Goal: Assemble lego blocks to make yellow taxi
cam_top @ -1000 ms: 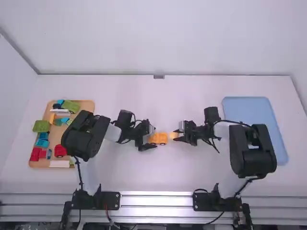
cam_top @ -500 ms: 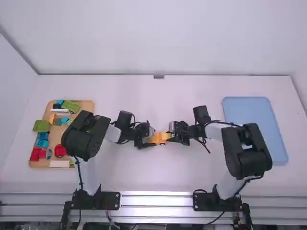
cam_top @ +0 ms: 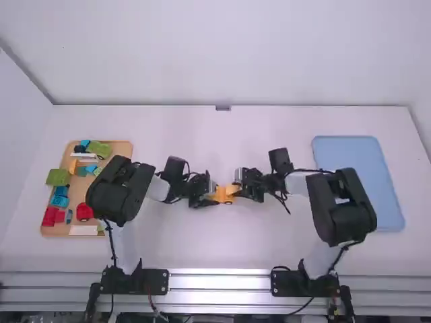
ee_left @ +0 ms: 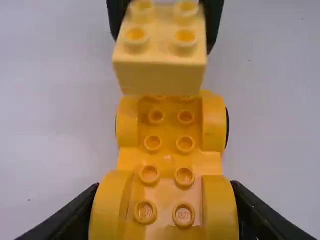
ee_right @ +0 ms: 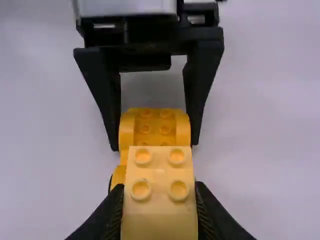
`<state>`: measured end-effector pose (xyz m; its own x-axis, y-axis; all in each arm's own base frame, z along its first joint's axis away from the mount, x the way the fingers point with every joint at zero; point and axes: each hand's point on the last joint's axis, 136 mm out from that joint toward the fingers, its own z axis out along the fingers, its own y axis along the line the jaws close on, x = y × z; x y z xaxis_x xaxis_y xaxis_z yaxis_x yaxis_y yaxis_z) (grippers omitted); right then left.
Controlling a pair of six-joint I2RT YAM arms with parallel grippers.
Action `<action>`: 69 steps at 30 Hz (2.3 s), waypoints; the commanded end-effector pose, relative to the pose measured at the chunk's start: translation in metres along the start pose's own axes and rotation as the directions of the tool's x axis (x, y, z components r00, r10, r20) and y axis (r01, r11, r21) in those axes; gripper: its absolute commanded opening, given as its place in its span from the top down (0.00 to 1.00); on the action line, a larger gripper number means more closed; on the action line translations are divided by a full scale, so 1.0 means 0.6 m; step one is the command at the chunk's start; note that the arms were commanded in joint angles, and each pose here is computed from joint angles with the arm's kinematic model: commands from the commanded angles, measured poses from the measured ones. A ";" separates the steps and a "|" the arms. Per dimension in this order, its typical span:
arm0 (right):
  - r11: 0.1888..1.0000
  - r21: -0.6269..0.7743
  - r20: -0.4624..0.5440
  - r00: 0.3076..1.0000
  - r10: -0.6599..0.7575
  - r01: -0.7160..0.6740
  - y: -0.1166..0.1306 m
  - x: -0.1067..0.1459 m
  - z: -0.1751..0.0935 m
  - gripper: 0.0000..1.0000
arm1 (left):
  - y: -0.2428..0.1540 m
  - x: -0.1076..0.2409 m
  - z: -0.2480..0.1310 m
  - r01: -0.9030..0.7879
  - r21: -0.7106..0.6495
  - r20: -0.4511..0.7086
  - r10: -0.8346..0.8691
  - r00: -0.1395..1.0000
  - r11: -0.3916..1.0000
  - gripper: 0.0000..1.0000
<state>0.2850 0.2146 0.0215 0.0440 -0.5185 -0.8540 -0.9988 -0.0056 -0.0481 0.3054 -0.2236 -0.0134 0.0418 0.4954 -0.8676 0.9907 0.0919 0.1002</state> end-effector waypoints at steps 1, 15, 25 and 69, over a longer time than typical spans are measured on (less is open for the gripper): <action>1.000 -0.006 0.002 1.000 0.029 -0.029 -0.010 -0.001 0.004 0.79 | -0.020 0.013 0.001 0.033 0.021 -0.014 -0.033 0.999 0.999 0.43; 0.998 -0.042 -0.073 0.997 0.035 -0.038 0.011 0.007 0.025 0.84 | -0.004 0.006 0.002 0.045 0.008 -0.015 -0.045 0.999 0.999 0.41; 0.995 -0.013 -0.086 0.992 0.095 -0.097 -0.003 0.035 0.031 0.83 | -0.011 0.010 0.002 0.057 0.016 -0.020 -0.057 0.998 0.998 0.41; 0.996 -0.042 -0.019 0.996 0.082 -0.083 -0.008 0.021 0.011 1.00 | -0.007 0.017 0.002 0.056 -0.001 -0.042 -0.056 0.998 0.998 0.42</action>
<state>0.2873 0.2152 0.0181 -0.0325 -0.4930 -0.8694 -0.9990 -0.0094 0.0427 0.3033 -0.2238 -0.0135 0.0146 0.4905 -0.8713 0.9927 0.0974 0.0715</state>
